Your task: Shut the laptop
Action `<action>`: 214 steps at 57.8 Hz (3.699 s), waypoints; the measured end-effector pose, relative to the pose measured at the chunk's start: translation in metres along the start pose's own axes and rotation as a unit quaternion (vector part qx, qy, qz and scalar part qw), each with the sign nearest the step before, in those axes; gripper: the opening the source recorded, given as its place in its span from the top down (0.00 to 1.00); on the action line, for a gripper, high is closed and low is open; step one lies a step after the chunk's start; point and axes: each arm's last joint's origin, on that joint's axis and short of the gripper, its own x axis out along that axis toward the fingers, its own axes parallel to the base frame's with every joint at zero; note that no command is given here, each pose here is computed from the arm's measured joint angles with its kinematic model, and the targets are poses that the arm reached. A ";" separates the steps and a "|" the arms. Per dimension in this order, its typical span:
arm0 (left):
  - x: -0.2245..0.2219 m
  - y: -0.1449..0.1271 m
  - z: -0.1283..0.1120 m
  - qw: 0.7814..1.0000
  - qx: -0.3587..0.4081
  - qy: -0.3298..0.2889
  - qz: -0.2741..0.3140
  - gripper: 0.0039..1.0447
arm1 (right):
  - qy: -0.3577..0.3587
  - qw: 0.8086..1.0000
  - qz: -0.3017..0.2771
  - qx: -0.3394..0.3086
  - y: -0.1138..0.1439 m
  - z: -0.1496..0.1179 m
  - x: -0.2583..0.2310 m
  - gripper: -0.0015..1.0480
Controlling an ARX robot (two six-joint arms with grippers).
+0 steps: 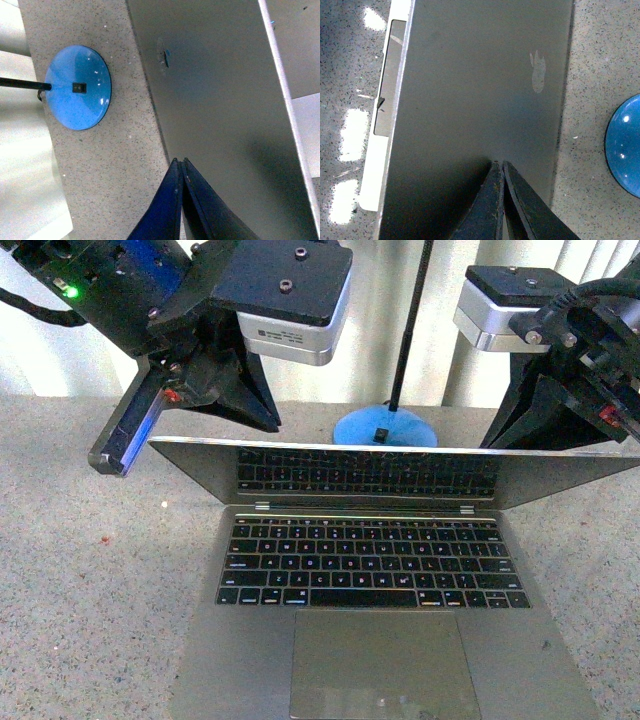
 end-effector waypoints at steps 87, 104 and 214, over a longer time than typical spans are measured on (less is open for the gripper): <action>0.053 -0.063 0.000 0.998 -0.034 -0.039 -0.044 0.97 | -0.045 0.998 0.034 0.035 0.025 -0.021 0.064 0.97; 0.071 -0.084 0.001 0.996 -0.044 -0.045 -0.068 0.97 | -0.039 0.996 0.061 0.054 0.041 -0.032 0.083 0.97; -0.175 -0.111 -0.053 0.616 -0.539 -0.113 0.564 0.97 | -0.242 0.633 -0.645 0.354 0.108 0.022 -0.118 0.97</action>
